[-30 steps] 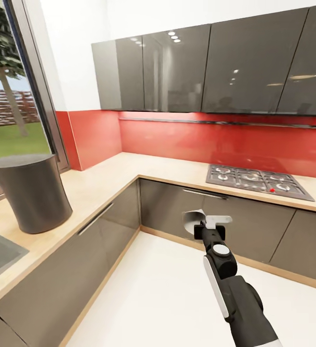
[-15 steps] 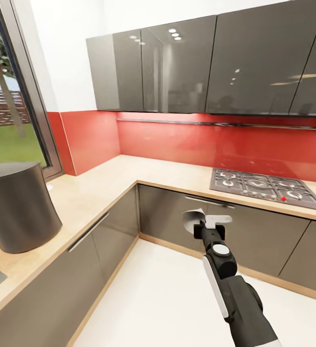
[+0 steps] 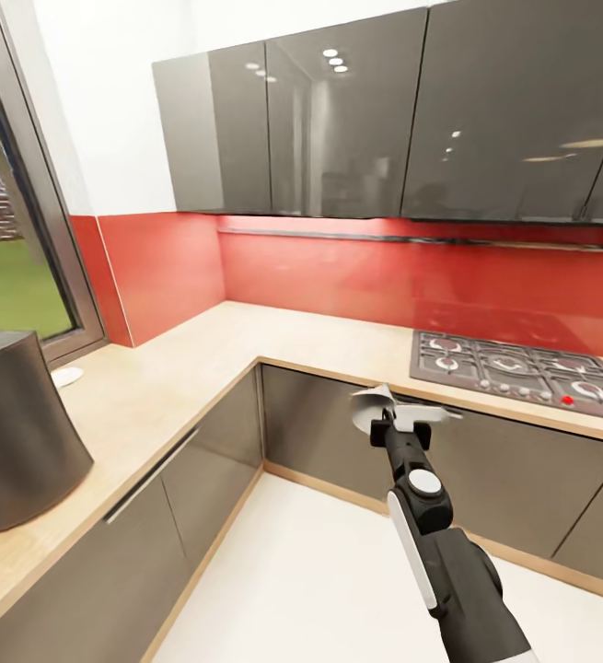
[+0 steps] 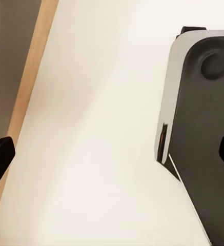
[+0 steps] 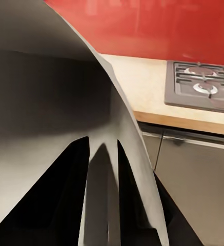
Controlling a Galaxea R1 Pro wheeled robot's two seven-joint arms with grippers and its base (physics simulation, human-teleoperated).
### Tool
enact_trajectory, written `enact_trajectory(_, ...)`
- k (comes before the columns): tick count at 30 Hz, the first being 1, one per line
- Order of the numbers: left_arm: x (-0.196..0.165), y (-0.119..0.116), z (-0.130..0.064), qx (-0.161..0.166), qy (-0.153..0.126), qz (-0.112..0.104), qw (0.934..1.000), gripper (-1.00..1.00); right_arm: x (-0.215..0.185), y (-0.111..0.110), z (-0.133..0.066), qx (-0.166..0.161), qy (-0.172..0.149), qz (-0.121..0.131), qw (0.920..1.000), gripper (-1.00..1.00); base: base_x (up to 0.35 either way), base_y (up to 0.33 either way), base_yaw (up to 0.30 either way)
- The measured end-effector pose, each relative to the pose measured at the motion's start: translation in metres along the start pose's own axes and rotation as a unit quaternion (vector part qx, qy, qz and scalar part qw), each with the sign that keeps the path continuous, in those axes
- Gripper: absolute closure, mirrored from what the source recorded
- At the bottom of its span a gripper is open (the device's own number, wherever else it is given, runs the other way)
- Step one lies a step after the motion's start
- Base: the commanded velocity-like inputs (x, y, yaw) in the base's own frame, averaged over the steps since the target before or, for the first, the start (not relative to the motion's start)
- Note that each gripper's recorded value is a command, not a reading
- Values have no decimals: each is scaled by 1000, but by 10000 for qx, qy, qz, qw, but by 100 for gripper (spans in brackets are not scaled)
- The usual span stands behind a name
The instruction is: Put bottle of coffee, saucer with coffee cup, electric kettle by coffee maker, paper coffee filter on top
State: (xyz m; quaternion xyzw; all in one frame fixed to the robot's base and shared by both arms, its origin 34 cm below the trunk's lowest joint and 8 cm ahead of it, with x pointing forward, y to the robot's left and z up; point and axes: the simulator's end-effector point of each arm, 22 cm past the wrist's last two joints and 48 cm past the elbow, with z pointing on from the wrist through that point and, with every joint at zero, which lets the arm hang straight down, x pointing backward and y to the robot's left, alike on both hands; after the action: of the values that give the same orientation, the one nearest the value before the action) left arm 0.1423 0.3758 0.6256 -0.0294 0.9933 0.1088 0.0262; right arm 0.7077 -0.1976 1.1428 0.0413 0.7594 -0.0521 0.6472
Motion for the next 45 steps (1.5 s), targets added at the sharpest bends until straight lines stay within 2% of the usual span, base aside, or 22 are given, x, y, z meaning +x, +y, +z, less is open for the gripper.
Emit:
enact_trajectory(12, 14, 4, -1, -26, 118, 24, 9999, -100, -2, 0, 0, -3, -26, 6, 10000, 100, 301, -139, 0)
enact_trajectory(30, 18, 2, -1, -14, 130, 17, 9999, -100, -2, 2, -1, -14, -27, 17, 10000, 100, 284, -208, 5)
enact_trajectory(45, 17, 2, -1, -33, 118, 9, 9999, -100, -2, 3, 0, -28, -25, 18, 10000, 100, 183, -244, 247)
